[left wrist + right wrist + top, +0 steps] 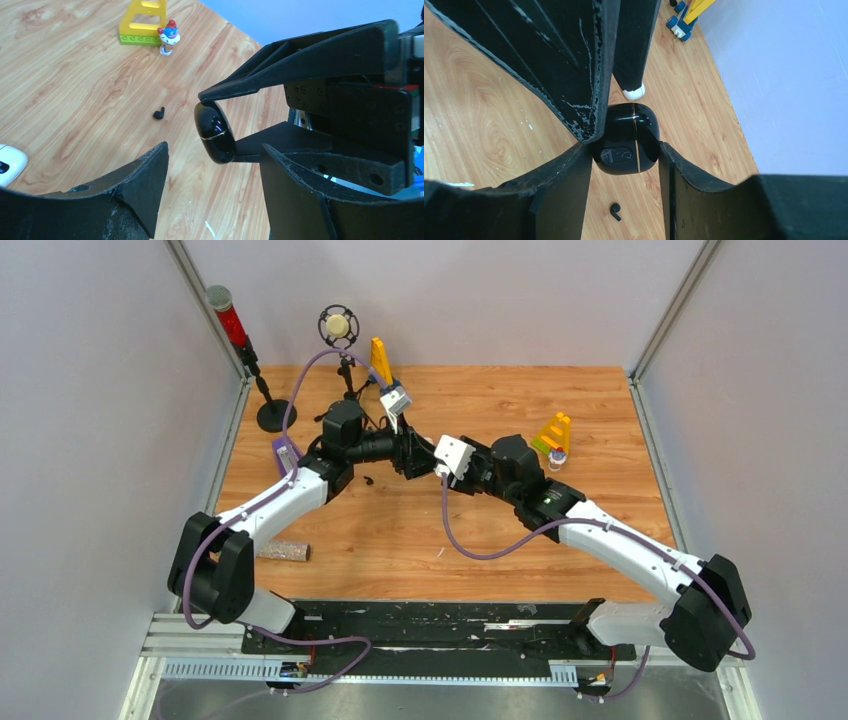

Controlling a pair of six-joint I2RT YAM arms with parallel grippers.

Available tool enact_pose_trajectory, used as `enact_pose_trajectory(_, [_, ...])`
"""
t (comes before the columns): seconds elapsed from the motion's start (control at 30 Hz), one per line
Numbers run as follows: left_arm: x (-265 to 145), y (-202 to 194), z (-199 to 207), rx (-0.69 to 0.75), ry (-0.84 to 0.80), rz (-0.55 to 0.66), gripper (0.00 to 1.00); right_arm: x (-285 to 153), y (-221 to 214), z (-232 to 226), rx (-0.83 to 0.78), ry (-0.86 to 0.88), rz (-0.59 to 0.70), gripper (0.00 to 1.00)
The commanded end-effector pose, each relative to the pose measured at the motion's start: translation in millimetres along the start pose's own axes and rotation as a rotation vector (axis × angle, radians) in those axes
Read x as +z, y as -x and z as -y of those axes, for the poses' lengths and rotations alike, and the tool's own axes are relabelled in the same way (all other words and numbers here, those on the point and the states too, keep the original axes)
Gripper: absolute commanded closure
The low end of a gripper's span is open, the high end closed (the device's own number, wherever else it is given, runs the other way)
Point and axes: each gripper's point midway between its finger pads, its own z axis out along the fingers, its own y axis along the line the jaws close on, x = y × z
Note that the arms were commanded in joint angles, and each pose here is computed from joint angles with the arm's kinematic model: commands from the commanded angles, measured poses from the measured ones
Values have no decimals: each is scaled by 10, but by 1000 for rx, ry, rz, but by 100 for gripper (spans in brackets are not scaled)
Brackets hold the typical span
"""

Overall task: Insert the wireless bluetooth earbuds into the charging case
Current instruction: Pick up the charging case at the center of the board.

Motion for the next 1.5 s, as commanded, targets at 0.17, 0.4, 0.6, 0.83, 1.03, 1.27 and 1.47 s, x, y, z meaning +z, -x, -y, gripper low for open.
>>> enact_pose_trajectory(0.17, [83,-3,52,23,-38,-10,26,-93,328,107,35,-14,105,64])
enact_pose_trajectory(0.4, [103,-11,75,26,-49,-17,35,-53,355,27,26,8,106,64])
enact_pose_trajectory(0.6, [117,-52,114,30,-65,-30,39,-30,372,57,18,-14,99,64])
enact_pose_trajectory(0.83, [134,-80,127,30,-73,-41,40,-20,375,73,7,-31,98,64])
enact_pose_trajectory(1.03, [139,-87,111,30,-63,-43,37,0,352,109,-5,-60,83,63])
enact_pose_trajectory(1.27, [144,-89,115,25,-65,-46,50,6,354,146,-6,-80,79,63])
enact_pose_trajectory(1.47, [144,-91,141,22,-81,-46,56,-3,331,211,-1,-116,57,62])
